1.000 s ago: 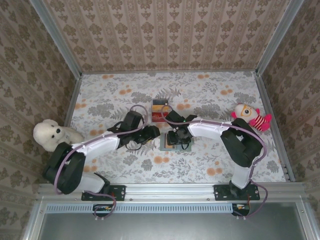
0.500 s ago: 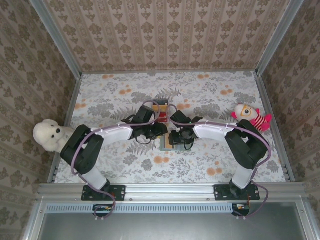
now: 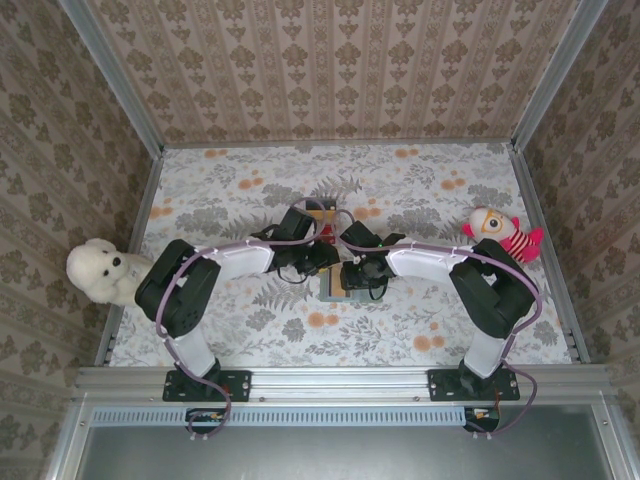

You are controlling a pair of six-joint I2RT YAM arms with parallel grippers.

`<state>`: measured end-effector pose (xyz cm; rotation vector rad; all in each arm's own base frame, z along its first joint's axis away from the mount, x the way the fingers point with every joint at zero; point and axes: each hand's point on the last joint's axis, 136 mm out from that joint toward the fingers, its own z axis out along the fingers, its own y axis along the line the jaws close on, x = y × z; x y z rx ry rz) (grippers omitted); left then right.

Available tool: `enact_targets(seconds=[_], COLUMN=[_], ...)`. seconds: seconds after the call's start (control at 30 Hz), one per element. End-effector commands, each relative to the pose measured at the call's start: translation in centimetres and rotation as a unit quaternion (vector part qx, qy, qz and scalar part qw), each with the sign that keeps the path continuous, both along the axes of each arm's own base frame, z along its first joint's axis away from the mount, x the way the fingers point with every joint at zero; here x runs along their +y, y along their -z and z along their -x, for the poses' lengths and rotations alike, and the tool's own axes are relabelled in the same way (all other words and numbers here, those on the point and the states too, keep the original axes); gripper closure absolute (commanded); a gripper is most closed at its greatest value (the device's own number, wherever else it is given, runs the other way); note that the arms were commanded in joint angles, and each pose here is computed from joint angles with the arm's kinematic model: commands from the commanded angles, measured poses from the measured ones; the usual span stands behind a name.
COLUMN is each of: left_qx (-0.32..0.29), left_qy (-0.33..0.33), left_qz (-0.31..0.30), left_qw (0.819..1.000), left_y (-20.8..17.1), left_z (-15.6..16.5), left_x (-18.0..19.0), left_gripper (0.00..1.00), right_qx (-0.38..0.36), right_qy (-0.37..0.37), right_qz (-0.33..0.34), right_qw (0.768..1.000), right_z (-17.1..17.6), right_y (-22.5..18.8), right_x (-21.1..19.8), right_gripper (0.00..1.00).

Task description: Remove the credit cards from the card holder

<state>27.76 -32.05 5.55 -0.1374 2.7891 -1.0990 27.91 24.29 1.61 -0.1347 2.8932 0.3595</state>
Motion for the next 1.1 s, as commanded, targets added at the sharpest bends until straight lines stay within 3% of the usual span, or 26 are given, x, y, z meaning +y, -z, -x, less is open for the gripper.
enact_targets(seconds=[0.0, 0.47, 0.83, 1.07], left_qx=[0.017, 0.061, 0.082, 0.056], left_qy=[0.008, 0.042, 0.075, 0.106], left_qz=[-0.010, -0.089, -0.073, -0.039], left_qw=[1.000, 0.993, 0.991, 0.992], left_y=[0.7, 3.1, 4.4, 3.3], left_z=[0.2, 2.0, 3.3, 2.9], left_x=[0.0, 1.2, 0.5, -0.9], left_gripper=[0.69, 0.69, 0.70, 0.72], right_qx=[0.043, 0.049, 0.052, 0.062], right_qy=[0.014, 0.012, 0.008, -0.001], right_qz=[0.104, 0.096, 0.085, 0.069], right_qw=[0.993, 0.994, 0.995, 0.996], right_z=[2.0, 2.1, 2.2, 2.5], right_y=[4.3, 4.8, 4.9, 5.2], right_x=[-4.6, -4.2, -3.8, -3.2], right_gripper=[0.61, 0.61, 0.61, 0.60])
